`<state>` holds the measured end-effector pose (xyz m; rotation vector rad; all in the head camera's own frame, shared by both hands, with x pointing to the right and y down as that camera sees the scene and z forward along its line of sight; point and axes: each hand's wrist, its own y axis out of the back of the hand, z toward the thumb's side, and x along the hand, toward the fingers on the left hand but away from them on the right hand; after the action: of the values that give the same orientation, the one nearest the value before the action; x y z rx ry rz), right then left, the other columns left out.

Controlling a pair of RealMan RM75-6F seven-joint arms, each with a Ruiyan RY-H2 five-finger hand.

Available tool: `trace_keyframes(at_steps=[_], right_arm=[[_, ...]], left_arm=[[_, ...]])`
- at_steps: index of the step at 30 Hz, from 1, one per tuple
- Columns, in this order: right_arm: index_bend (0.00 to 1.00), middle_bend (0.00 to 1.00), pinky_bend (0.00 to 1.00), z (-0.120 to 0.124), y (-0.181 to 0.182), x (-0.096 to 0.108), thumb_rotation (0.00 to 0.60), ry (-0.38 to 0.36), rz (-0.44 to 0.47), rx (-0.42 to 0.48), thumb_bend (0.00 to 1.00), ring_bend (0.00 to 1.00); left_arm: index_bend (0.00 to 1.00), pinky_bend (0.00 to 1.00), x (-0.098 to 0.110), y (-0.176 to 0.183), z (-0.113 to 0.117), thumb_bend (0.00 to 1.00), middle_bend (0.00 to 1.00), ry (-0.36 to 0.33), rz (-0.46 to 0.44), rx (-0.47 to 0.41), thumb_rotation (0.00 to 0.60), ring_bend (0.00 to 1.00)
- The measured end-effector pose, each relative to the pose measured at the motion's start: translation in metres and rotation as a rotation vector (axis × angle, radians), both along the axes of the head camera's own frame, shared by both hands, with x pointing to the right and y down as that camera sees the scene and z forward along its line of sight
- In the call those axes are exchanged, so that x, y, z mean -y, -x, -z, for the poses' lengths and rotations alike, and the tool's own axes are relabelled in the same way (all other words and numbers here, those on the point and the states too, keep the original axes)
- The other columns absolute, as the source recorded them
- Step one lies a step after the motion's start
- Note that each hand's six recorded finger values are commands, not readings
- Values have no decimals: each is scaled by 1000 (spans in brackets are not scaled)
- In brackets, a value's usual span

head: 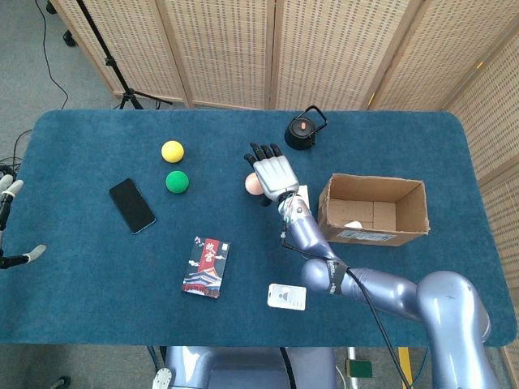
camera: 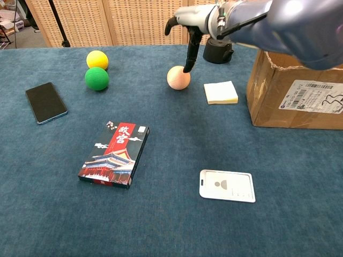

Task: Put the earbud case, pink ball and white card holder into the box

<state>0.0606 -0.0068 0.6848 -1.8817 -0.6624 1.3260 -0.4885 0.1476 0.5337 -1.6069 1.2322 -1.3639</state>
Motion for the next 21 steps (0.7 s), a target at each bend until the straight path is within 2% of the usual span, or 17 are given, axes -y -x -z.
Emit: trace_keyframes(at_steps=[6,15,17,21], right_arm=[[137,34,5,-27,7,1,600,22,3,-39,53,0],[190,97,106,-60,14,-2,600,42,22,-90,104,2],[216,134,149,-65,14,-2,600,42,24,-100,116,24],[288,249,248,-73,12,-1,600,41,23,-113,147,150]], left_arm=[[0,0,2,5,-3,0,0,8,18,8,600,0],[0,0,6,8,-7,0,0,17,35,17,600,0],[0,0,7,9,-9,0,0,22,39,19,600,0],[0,0,9,11,-10,0,0,25,46,21,600,0]])
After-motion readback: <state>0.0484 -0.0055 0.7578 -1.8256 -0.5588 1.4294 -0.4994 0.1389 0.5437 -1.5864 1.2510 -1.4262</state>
